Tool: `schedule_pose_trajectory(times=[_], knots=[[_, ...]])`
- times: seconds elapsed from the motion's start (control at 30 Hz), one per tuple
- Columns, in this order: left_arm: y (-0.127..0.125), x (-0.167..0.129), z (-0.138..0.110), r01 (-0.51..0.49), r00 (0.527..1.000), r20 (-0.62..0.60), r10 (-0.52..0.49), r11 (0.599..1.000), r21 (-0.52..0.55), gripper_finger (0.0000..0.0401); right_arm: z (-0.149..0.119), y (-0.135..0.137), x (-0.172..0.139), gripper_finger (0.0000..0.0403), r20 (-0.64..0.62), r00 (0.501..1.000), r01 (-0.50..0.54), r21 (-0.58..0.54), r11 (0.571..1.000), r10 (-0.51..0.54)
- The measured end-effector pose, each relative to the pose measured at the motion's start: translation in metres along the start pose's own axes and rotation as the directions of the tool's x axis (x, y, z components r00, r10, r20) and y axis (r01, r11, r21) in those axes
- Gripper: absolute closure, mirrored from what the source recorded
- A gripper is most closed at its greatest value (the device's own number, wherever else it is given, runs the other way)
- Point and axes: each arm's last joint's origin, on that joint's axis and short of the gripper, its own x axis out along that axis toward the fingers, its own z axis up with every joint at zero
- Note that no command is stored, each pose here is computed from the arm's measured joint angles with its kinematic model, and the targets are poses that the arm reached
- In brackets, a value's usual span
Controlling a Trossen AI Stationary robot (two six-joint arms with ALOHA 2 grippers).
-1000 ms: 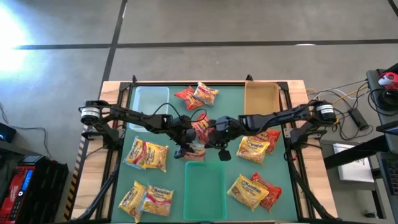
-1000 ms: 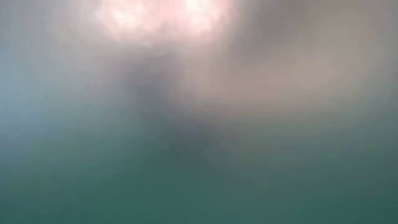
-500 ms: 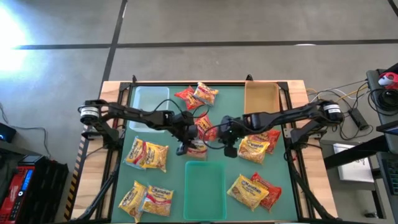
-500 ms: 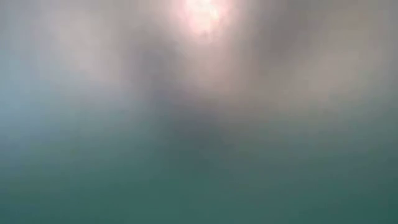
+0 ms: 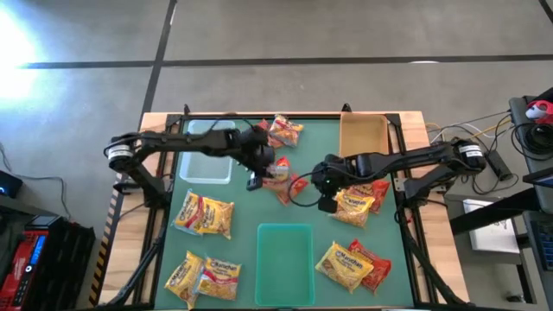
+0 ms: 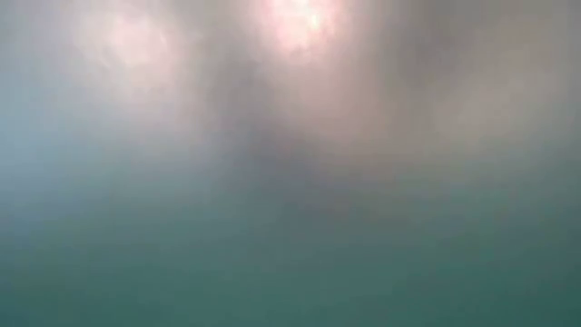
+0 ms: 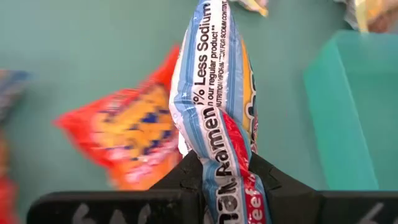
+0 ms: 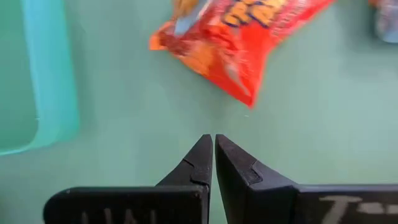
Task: Sort Maruchan noodles
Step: Put the blue noodle pack into the transparent bin
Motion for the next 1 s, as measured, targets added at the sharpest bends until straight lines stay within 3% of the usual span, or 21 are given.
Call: schedule_pose_trajectory(times=[0.3,0.57,0.8,1.0], knots=[[0.048,-0.066,-0.015,-0.183,0.982,0.021,0.185,0.98,-0.073,0.0363,-0.017,-0.011,0.0,0.0384,-0.005,0.999,0.032,0.001,0.999,-0.032],[0.087,-0.125,-0.052,-0.458,0.887,-0.14,0.44,0.875,-0.155,0.0363,-0.029,-0.014,0.013,0.0385,-0.037,0.998,0.041,0.0,0.999,-0.041],[0.114,-0.158,-0.089,-0.546,0.835,-0.261,0.484,0.785,-0.291,0.0363,-0.036,-0.015,0.017,0.0385,-0.044,0.998,0.042,-0.004,0.999,-0.042],[0.124,-0.156,-0.111,-0.546,0.83,-0.335,0.446,0.773,-0.323,0.0363,-0.036,-0.015,0.017,0.0385,-0.043,0.998,0.041,-0.005,0.999,-0.041]])
